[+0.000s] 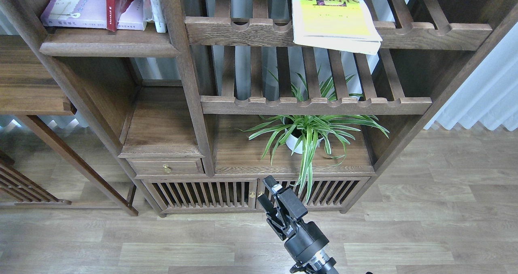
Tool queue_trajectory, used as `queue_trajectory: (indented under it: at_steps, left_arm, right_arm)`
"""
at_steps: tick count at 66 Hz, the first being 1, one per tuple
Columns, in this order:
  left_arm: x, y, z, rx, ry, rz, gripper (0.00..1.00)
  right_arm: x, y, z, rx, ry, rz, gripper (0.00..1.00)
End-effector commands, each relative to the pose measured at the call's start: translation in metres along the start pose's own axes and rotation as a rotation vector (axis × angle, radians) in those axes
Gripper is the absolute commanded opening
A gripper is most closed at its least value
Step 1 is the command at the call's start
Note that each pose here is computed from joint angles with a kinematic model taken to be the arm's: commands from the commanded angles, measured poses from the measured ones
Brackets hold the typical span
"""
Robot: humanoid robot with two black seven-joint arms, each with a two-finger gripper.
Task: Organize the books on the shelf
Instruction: 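Release the red book and withdraw the left gripper downward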
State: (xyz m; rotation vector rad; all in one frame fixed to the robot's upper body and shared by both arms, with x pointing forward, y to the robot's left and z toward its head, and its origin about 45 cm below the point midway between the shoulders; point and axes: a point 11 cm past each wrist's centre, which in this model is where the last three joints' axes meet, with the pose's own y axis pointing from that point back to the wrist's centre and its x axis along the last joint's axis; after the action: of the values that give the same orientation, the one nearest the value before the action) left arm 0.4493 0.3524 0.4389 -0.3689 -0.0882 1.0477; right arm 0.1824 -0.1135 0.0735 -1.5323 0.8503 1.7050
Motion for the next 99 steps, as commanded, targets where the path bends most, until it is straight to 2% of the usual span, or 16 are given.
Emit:
queue_trajectory:
  at_steps: [1,11,24,30,48,59,62,65,73,85,99]
  left_arm:
    - [0.001,0.011,-0.010,-0.002,0.033,0.010,0.64]
    - [0.001,0.014,-0.007,-0.014,0.040,0.011,0.68]
    - [-0.004,0.029,-0.021,-0.029,0.138,0.008,0.85]
    - [-0.012,0.032,-0.031,-0.041,0.200,-0.004,0.88]
    - [-0.009,0.037,-0.032,-0.069,0.262,0.011,0.88]
    - [-0.018,0.032,-0.042,-0.108,0.398,-0.002,0.85]
    - [-0.022,0.031,-0.049,-0.120,0.439,-0.001,0.85]
    - [-0.023,0.044,-0.074,-0.099,0.491,0.032,0.86]
    - [-0.032,0.052,-0.094,-0.049,0.519,0.031,0.88]
    - [-0.089,0.060,-0.144,0.070,0.665,-0.051,0.89]
    - [-0.104,0.070,-0.161,0.099,0.711,-0.056,0.89]
  right_arm:
    - [0.000,0.000,-0.001,0.003,0.001,0.001,0.99]
    - [-0.001,0.000,-0.006,0.018,0.004,-0.002,0.99]
    - [-0.002,-0.001,-0.014,0.043,0.010,-0.007,0.99]
    - [-0.003,-0.001,-0.014,0.041,0.011,-0.008,0.99]
    - [-0.003,-0.001,-0.015,0.047,0.006,-0.010,0.99]
    - [-0.003,-0.001,-0.016,0.050,0.004,-0.011,0.99]
    - [-0.003,-0.001,-0.015,0.051,0.002,-0.009,0.99]
    - [-0.003,-0.001,-0.015,0.053,-0.004,-0.009,0.99]
    - [-0.003,-0.001,-0.015,0.053,-0.004,-0.009,0.99]
    - [-0.003,-0.001,-0.017,0.062,-0.012,-0.009,0.99]
    - [-0.004,-0.001,-0.021,0.075,-0.010,-0.014,0.99]
